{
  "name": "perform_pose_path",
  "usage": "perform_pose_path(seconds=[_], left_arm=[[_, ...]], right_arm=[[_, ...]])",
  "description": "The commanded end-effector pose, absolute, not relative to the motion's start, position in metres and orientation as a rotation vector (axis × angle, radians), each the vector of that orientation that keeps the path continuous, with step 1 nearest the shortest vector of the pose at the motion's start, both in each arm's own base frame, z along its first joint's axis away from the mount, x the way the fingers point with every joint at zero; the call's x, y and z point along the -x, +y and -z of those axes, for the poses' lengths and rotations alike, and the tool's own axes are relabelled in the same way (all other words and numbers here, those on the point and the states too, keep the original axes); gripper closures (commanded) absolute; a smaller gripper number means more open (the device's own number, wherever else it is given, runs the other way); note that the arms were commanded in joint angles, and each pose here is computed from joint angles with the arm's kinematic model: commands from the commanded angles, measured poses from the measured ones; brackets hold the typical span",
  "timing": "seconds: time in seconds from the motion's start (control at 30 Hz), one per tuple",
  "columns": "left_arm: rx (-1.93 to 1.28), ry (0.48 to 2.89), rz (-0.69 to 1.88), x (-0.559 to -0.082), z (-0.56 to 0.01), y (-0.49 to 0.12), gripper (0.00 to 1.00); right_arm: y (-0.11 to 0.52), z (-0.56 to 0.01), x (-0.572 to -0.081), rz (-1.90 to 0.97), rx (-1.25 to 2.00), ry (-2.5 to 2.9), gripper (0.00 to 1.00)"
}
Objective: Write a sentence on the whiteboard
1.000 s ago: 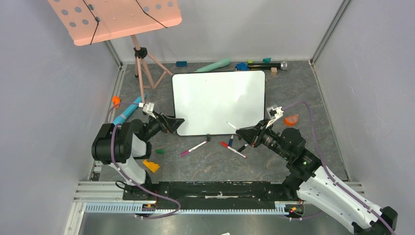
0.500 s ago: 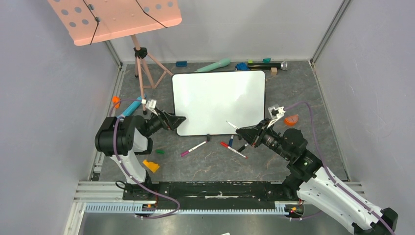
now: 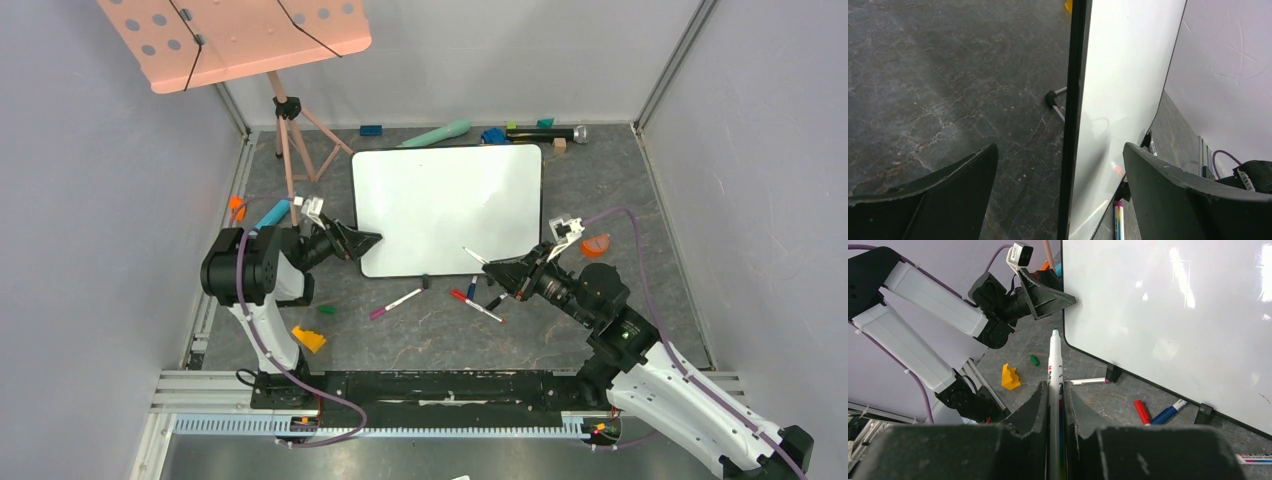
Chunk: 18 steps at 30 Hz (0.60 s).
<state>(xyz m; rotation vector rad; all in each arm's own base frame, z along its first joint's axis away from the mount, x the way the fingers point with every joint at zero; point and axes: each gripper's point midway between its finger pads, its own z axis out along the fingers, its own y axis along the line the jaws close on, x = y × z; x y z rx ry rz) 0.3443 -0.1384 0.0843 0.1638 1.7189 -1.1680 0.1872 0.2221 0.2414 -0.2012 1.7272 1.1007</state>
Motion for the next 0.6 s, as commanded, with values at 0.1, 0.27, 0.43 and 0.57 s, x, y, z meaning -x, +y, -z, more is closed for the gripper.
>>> perform_pose_path(seconds=[0.1, 0.27, 0.43, 0.57], left_arm=[[-0.261, 1.624, 1.156, -0.354, -0.104, -0.141, 0.0], [-0.321, 1.616, 1.173, -0.357, -0.101, -0.15, 0.0], [-0.331, 1.62, 1.125, -0.356, -0.093, -0.15, 0.0], [-0.321, 1.627, 1.121, -0.354, -0.091, -0.149, 0.0]], right_arm=[[0.222, -0.253, -0.187, -1.132, 0.187, 1.671, 1.0], [0.218, -0.254, -0.184, -1.142, 0.163, 1.652, 1.0], [0.213, -0.257, -0.182, -1.129, 0.155, 1.649, 1.0], [0.211, -0.259, -0.183, -1.096, 0.177, 1.661, 1.0]])
